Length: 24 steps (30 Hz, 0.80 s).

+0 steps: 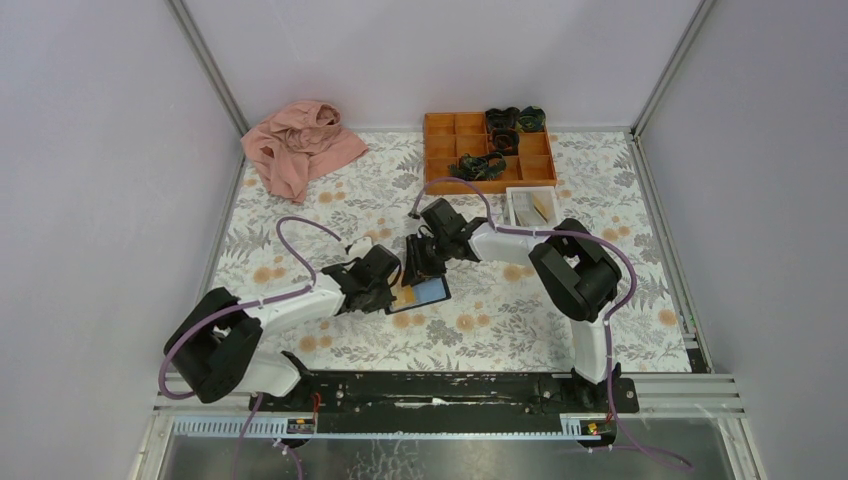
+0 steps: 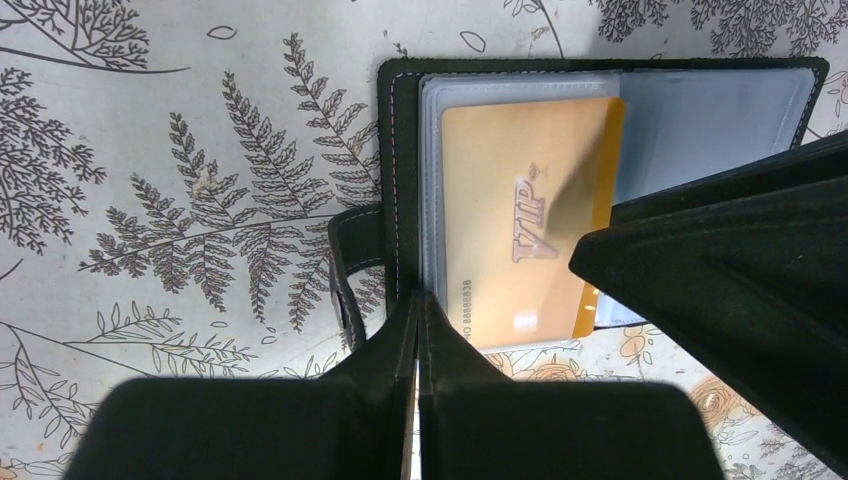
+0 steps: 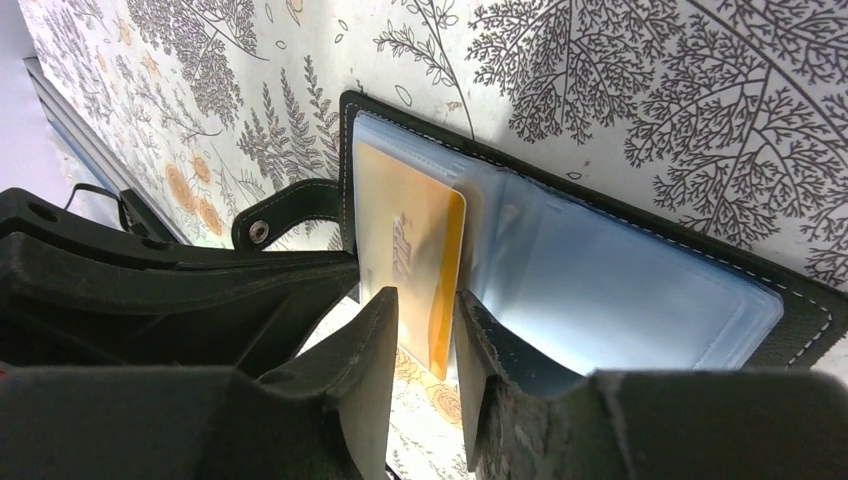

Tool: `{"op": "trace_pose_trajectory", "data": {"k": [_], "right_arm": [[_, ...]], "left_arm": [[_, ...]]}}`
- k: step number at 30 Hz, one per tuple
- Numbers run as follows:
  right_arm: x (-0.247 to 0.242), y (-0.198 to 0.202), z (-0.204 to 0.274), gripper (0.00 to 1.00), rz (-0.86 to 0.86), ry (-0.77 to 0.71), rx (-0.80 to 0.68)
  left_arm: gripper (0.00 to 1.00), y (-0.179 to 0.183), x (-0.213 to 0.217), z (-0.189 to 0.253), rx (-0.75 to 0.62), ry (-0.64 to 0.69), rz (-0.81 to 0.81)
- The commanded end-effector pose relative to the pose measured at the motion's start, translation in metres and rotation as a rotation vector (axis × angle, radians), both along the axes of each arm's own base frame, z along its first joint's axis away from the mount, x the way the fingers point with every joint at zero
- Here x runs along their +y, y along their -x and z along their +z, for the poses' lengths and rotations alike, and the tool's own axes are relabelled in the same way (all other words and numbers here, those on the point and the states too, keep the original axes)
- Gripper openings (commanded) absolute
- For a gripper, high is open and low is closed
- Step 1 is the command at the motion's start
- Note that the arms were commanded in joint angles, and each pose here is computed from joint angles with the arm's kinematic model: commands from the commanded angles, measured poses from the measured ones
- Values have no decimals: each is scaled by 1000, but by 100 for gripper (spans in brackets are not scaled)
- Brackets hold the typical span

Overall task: Put the credit cards into the card holder
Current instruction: Insert the credit card into the card holder.

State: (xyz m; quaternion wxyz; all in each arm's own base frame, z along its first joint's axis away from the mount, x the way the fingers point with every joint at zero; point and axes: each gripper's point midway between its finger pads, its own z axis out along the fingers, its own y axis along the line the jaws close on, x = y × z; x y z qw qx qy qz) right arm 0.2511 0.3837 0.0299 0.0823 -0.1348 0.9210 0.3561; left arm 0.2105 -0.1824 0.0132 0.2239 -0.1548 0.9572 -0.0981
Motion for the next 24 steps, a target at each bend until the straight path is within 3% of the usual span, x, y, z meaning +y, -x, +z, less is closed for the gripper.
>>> {"op": "trace_pose_trajectory", "data": {"k": [1, 8, 18, 24], "right_arm": [[6, -10, 32, 35, 15, -8, -91], [-6, -15, 53, 38, -8, 28, -157], [-49, -17, 67, 48, -87, 77, -210], [-80, -9, 54, 54, -129, 80, -176]], "left_arm": [[0, 5, 6, -4, 7, -7, -3], [3, 0, 3, 14, -32, 20, 9], [29, -6, -3, 40, -84, 79, 20], [31, 7, 4, 32, -61, 94, 43]]}}
